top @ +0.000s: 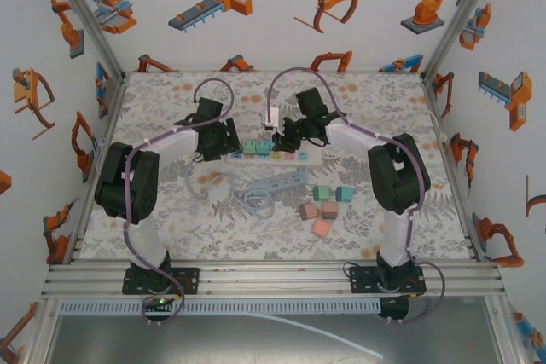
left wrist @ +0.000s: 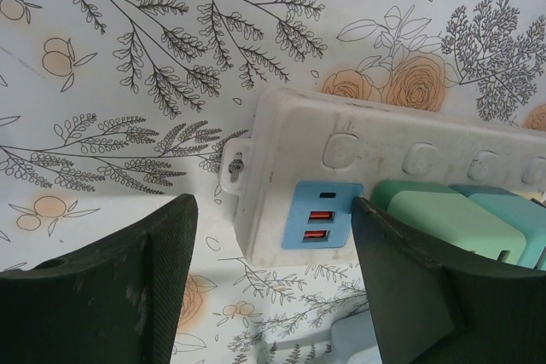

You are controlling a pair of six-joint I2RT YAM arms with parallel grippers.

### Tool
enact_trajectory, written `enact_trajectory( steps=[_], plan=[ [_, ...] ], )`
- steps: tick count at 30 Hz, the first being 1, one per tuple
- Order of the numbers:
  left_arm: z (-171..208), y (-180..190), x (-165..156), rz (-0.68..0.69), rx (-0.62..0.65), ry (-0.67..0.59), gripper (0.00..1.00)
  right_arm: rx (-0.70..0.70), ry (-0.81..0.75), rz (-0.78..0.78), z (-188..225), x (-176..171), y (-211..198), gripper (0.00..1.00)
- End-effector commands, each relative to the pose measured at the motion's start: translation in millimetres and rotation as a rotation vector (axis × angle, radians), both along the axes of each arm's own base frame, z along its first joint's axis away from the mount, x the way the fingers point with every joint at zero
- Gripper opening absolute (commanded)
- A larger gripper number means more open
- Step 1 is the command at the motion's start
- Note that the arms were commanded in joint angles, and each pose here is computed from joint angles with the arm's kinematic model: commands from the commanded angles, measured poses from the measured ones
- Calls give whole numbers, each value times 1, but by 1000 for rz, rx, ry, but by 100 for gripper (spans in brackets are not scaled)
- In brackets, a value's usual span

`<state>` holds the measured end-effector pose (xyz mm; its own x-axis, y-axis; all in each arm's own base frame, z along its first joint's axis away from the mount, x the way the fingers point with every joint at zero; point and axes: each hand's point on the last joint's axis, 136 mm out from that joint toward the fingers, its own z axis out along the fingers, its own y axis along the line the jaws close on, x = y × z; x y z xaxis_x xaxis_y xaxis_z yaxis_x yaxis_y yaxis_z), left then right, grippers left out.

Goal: Pull the plug off the socket

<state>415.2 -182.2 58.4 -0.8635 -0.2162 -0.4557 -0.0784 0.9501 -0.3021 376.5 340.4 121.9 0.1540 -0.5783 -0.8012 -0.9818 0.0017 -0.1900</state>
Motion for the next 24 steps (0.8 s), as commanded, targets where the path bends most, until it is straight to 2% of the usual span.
enact_trajectory(
  steps=[1, 8, 17, 20, 24],
  plan=[
    [-15, 15, -12, 20, 73, 55, 68, 86, -79, 25, 45, 4, 13, 6],
    [14, 11, -5, 4, 35, -36, 68, 178, -111, -42, 87, 7, 14, 6],
    [81, 2, 0, -60, -38, -223, 69, 322, 1, -431, 152, 29, -12, 6],
    [110, -9, -4, -124, -97, -306, 69, 373, 89, -584, 170, 32, -31, 6],
    [152, -31, -19, -281, -202, -457, 70, 466, 225, -719, 186, 29, -60, 7]
  ],
)
